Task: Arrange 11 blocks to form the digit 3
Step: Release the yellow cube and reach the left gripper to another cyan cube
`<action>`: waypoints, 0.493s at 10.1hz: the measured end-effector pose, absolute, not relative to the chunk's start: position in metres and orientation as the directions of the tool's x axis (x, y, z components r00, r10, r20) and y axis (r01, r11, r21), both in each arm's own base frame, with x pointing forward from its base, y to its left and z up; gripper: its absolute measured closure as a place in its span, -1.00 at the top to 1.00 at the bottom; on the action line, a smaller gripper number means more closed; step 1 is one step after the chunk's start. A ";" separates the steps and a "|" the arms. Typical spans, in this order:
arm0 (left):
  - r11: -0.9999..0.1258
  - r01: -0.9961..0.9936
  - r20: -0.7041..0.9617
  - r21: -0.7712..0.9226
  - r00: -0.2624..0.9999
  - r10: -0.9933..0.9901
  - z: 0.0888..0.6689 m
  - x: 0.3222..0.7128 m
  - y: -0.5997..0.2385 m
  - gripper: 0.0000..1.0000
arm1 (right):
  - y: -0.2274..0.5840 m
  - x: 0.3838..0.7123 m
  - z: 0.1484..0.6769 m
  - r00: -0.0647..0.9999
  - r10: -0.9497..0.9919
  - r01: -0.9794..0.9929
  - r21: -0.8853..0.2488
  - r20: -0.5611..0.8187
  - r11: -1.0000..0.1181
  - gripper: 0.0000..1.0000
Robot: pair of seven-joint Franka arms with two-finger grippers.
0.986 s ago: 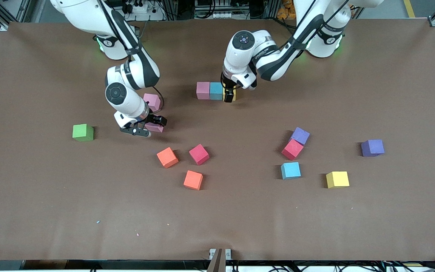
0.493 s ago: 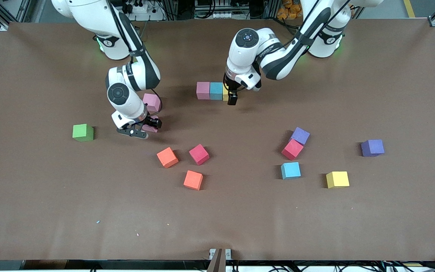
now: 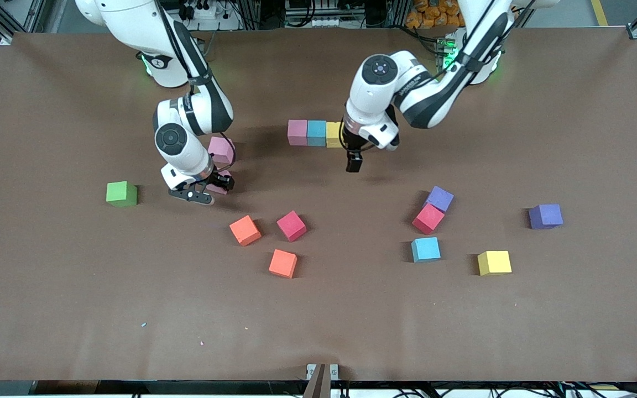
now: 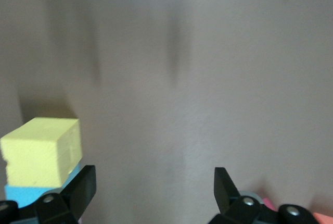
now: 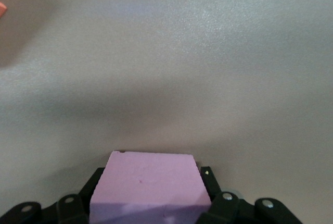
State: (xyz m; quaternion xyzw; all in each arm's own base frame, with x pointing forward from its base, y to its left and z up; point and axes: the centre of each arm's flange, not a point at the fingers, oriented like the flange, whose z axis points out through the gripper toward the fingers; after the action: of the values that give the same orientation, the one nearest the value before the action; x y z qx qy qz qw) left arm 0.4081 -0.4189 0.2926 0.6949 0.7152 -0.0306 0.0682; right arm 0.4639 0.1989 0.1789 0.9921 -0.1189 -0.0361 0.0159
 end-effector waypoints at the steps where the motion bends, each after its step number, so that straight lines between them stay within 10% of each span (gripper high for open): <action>1: 0.010 0.998 -0.137 0.058 -0.002 0.991 0.293 0.421 -0.407 1.00 | 0.198 0.464 0.177 0.968 -0.242 -0.239 0.042 -0.069 -0.970 0.60; 5: -0.069 0.992 -0.137 0.109 0.084 0.987 0.307 0.472 -0.363 1.00 | 0.196 0.464 0.177 0.965 -0.252 -0.250 0.039 -0.072 -0.968 0.62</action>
State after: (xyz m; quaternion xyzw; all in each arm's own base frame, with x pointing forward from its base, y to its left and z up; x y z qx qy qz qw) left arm 0.4725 -0.3633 0.3065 0.7311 0.6766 -0.0133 0.0869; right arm 0.4642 0.1964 0.1765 0.9911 -0.1265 -0.0382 0.0150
